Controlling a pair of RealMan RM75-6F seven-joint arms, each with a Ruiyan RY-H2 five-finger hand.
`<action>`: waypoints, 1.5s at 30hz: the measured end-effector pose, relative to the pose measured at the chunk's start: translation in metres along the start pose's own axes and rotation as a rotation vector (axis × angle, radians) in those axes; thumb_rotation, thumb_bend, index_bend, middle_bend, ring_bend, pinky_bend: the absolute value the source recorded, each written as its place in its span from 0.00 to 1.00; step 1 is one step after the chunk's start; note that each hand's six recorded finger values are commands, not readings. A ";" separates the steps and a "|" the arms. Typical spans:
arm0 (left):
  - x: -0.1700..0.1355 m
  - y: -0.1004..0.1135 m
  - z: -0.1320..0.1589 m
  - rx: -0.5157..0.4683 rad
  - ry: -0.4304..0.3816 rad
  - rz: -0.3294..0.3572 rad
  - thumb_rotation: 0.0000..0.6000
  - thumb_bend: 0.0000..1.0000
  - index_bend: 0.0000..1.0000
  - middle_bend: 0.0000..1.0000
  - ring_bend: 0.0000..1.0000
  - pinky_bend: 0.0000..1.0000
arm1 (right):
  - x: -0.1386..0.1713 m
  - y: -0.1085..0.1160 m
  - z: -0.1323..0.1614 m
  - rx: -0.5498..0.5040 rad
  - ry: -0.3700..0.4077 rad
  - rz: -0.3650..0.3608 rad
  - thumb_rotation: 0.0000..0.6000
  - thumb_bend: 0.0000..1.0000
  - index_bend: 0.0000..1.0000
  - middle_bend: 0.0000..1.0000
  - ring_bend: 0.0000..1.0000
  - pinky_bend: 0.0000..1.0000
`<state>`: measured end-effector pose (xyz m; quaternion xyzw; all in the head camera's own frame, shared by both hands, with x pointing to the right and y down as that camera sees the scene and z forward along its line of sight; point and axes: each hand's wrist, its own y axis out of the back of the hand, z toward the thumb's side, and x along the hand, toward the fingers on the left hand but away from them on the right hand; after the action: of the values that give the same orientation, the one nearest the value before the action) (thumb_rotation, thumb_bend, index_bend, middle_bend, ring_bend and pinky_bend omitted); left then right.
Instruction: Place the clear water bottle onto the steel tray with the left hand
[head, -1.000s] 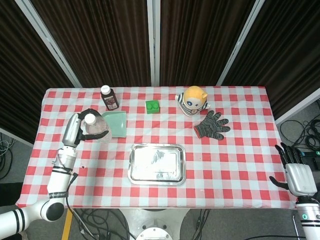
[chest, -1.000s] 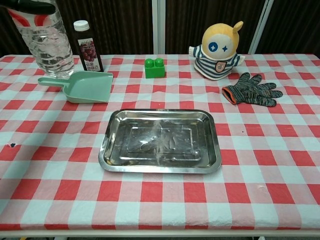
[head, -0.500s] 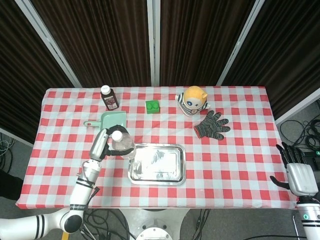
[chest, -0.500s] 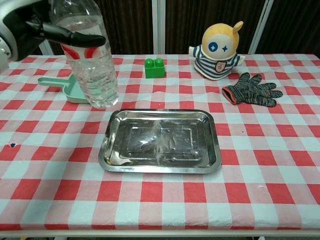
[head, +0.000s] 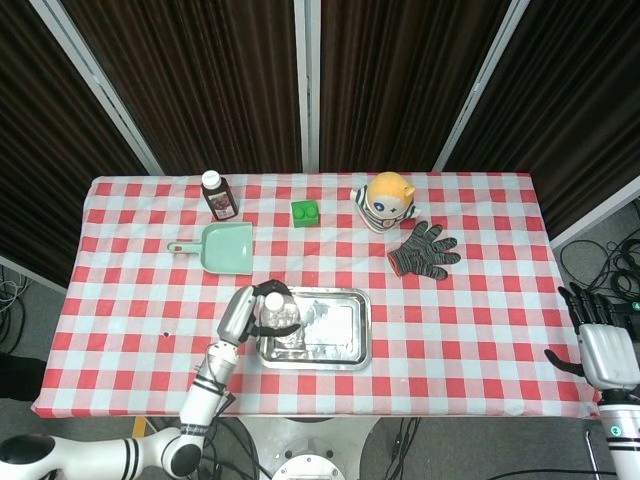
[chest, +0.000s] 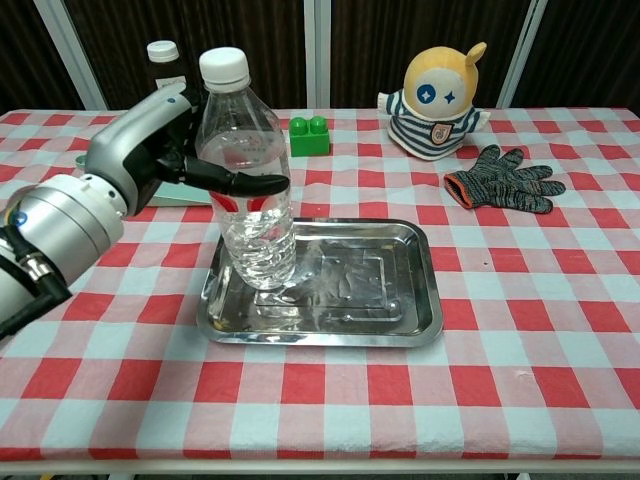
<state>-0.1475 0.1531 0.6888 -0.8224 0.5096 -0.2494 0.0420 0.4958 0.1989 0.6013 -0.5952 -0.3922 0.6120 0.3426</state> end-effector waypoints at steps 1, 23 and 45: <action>0.000 -0.002 -0.001 -0.002 -0.003 0.002 1.00 0.21 0.58 0.64 0.53 0.57 | 0.000 -0.001 0.000 0.000 0.000 0.002 1.00 0.10 0.00 0.00 0.00 0.00; -0.002 -0.017 -0.024 -0.014 -0.024 0.000 1.00 0.19 0.52 0.62 0.51 0.55 | -0.004 -0.002 -0.005 -0.005 -0.021 0.010 1.00 0.10 0.00 0.00 0.00 0.00; -0.006 -0.017 -0.015 -0.049 -0.059 -0.016 1.00 0.01 0.26 0.37 0.29 0.34 | -0.004 -0.003 -0.006 -0.015 -0.027 0.017 1.00 0.10 0.00 0.00 0.00 0.00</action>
<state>-0.1423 0.1691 0.7055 -0.8344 0.5073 -0.2127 0.0348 0.5023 0.1973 0.6055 -0.5928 -0.3966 0.6198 0.3274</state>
